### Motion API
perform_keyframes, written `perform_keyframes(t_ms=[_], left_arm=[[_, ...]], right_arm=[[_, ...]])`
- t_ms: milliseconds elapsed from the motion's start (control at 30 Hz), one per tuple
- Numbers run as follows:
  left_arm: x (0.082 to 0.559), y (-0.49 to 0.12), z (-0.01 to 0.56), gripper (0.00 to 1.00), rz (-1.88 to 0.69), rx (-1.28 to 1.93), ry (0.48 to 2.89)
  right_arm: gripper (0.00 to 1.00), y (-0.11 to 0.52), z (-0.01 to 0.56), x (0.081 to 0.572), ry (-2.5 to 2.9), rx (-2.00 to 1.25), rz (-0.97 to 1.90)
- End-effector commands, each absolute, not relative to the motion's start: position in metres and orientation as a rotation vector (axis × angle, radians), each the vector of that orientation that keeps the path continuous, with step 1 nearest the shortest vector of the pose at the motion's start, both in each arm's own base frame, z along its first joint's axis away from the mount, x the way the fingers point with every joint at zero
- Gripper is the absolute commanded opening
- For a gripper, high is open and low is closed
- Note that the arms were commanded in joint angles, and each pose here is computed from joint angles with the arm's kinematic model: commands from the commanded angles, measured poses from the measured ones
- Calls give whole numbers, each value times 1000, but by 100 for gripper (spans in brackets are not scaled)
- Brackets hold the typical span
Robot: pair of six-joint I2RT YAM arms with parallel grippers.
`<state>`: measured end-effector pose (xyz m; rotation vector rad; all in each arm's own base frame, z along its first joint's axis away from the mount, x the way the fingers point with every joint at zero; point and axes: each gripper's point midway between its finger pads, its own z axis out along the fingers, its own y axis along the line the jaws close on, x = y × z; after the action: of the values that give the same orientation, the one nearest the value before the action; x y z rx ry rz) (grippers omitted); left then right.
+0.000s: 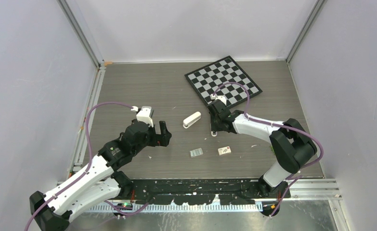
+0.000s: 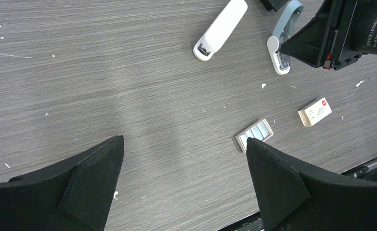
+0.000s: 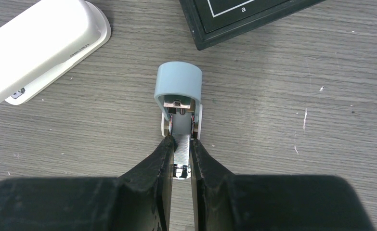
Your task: Load the staples into the stapler
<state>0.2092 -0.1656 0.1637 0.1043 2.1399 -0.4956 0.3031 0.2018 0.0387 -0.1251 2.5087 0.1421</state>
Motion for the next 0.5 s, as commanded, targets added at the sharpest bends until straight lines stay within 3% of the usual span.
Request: perform_keyframes(t_ms=[0, 467], left_arm=[[215, -167, 176, 100, -496, 102, 2096], [213, -166, 177, 100, -501, 103, 2093]], right_arm=[[22, 206, 48, 313, 2480, -82, 161], [22, 208, 68, 316, 2445, -85, 182]])
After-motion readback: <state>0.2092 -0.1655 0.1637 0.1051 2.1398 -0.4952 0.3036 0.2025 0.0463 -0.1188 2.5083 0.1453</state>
